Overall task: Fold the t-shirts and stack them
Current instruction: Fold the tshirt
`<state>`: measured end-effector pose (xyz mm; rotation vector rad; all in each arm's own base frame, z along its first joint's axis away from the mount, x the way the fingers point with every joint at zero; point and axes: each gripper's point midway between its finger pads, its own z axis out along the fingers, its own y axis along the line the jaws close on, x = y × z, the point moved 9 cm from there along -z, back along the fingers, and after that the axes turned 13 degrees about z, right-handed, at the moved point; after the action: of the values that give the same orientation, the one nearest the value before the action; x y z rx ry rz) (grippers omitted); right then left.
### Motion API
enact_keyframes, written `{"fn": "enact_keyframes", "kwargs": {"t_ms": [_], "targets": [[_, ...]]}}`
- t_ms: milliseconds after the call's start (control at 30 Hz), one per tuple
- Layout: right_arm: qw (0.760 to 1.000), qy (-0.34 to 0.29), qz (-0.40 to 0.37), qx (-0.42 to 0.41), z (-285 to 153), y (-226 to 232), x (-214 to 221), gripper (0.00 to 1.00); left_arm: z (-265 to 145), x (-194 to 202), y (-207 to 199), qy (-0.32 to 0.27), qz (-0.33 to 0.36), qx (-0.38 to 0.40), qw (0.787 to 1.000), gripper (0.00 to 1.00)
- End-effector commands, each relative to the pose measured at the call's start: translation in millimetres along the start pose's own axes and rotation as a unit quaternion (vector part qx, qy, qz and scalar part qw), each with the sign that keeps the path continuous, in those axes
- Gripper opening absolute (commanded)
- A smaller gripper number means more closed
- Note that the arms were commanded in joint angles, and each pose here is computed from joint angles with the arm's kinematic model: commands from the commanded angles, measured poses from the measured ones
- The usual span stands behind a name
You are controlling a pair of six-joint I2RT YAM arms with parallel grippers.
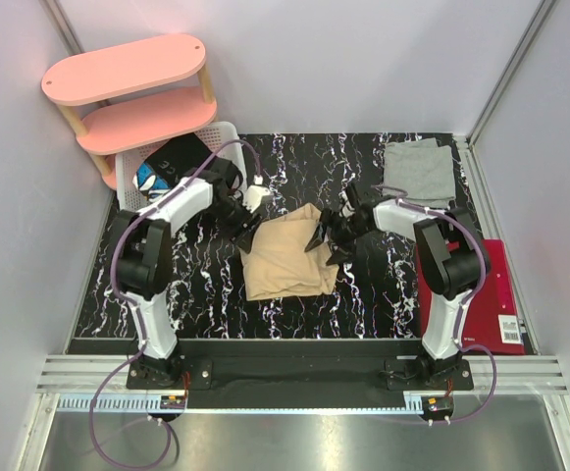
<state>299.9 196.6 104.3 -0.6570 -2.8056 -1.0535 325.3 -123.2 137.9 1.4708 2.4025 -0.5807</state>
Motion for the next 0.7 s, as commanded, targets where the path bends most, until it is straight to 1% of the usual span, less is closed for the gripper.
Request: {"fn": "enact_keyframes", "kwargs": {"t_ms": [0,67,100,167,267,300,367,400,533,600,667], "targets": [[0.990,-0.114,-0.067,0.056,-31.1,36.3,-28.4,0.85,-58.0,-15.0,-30.5,-0.059,0.037,-0.032,0.997,0.64],[0.985,-0.132,-0.083,0.074,-44.2,47.1,-32.9,0.87,-65.7,-9.3,-46.1,-0.072,0.040,-0.025,0.996,0.64],[0.983,-0.145,-0.094,0.057,-52.7,61.8,-36.0,0.88,-67.5,-7.4,-51.3,-0.075,0.042,-0.022,0.996,0.64],[0.985,-0.142,-0.091,0.034,-57.9,74.3,-35.8,0.88,-67.2,-2.6,-64.9,-0.079,0.045,-0.010,0.996,0.64],[0.991,-0.102,-0.083,-0.016,-53.6,90.2,-36.0,0.88,-55.7,-1.3,-82.6,-0.074,0.051,0.018,0.996,0.64],[0.994,-0.066,-0.078,-0.040,-45.8,91.5,-35.0,0.88,-51.0,-0.9,-86.6,-0.069,0.052,0.025,0.996,0.64],[0.995,-0.041,-0.068,-0.067,-37.4,96.2,-37.8,0.87,-37.0,-0.4,-94.1,-0.059,0.065,0.032,0.996,0.64],[0.995,-0.013,-0.062,-0.078,-28.6,95.1,-38.9,0.86,-32.8,-0.2,-95.3,-0.055,0.066,0.031,0.996,0.64],[0.993,0.026,-0.047,-0.103,-11.1,95.3,-43.2,0.86,-10.0,-1.4,-95.3,-0.029,0.072,0.041,0.996,0.64],[0.991,0.049,-0.043,-0.113,-3.5,94.6,-45.0,0.86,-5.0,-3.7,-92.1,-0.024,0.074,0.041,0.996,0.63],[0.990,0.056,-0.040,-0.121,1.2,95.2,-46.8,0.87,4.2,-3.8,-88.2,-0.013,0.072,0.045,0.996,0.63]]}}
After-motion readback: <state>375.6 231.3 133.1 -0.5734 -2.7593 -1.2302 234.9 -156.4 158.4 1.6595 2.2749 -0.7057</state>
